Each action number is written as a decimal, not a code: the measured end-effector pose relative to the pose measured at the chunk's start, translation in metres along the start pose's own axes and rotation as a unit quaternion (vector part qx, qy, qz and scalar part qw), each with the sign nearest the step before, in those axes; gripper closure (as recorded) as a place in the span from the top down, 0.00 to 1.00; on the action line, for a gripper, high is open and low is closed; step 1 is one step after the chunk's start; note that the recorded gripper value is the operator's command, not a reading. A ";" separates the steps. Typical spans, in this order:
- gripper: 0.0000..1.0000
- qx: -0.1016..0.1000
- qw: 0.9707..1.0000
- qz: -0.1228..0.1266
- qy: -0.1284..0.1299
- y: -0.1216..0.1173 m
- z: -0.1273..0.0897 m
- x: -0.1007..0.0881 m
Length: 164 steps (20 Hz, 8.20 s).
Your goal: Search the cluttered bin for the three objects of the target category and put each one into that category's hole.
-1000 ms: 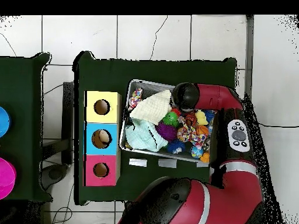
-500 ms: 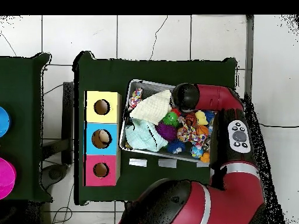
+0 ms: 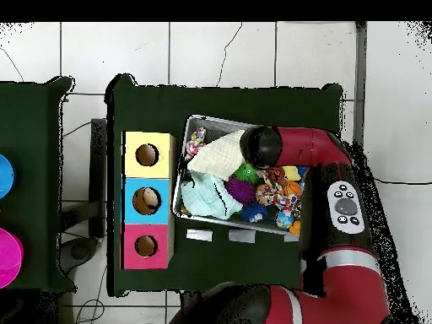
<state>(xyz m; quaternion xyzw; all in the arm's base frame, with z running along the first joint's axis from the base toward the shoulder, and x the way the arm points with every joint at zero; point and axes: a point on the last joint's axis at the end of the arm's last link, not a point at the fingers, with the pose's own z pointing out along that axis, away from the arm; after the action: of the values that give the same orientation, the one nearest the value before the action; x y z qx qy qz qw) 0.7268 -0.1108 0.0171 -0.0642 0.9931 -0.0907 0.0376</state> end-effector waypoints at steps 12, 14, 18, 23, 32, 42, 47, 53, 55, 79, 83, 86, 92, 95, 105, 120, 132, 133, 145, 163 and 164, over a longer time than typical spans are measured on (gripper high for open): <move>0.00 0.009 1.000 -0.015 -0.018 0.011 -0.047 -0.008; 0.00 0.011 1.000 -0.015 -0.020 0.010 -0.053 -0.008; 0.00 0.014 1.000 -0.016 -0.023 0.010 -0.067 -0.006; 0.00 0.017 0.999 -0.023 -0.030 0.018 -0.093 -0.005; 0.00 0.004 0.998 -0.033 -0.045 0.058 -0.144 -0.005; 0.00 -0.032 0.998 -0.047 -0.022 0.121 -0.159 0.021; 0.00 -0.050 0.998 -0.050 0.002 0.146 -0.156 0.045; 0.00 -0.063 0.996 -0.054 0.033 0.172 -0.158 0.079; 0.00 -0.065 0.995 -0.056 0.044 0.180 -0.160 0.093; 0.00 -0.050 0.997 -0.049 0.019 0.203 -0.135 0.124; 0.00 -0.045 0.997 -0.051 0.029 0.204 -0.118 0.124; 0.00 -0.044 0.997 -0.054 0.031 0.206 -0.109 0.120; 0.00 -0.044 0.997 -0.055 0.033 0.207 -0.097 0.114; 0.00 -0.044 0.997 -0.055 0.032 0.207 -0.094 0.111; 0.00 -0.034 0.998 -0.053 0.025 0.200 -0.085 0.097; 1.00 -0.029 0.999 -0.045 0.005 0.188 -0.078 0.070; 1.00 -0.035 0.999 -0.024 0.004 0.164 -0.073 0.065; 1.00 -0.035 0.999 -0.024 0.004 0.164 -0.073 0.065; 1.00 -0.038 0.999 -0.035 0.005 0.181 -0.073 0.066; 1.00 -0.043 0.998 -0.038 -0.016 0.198 -0.037 0.072; 1.00 -0.043 0.998 -0.035 -0.023 0.196 -0.033 0.070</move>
<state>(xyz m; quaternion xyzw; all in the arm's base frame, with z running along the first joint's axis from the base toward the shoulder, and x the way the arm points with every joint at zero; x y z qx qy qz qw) 0.6307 0.0766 0.0090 -0.1030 0.9920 -0.0478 0.0548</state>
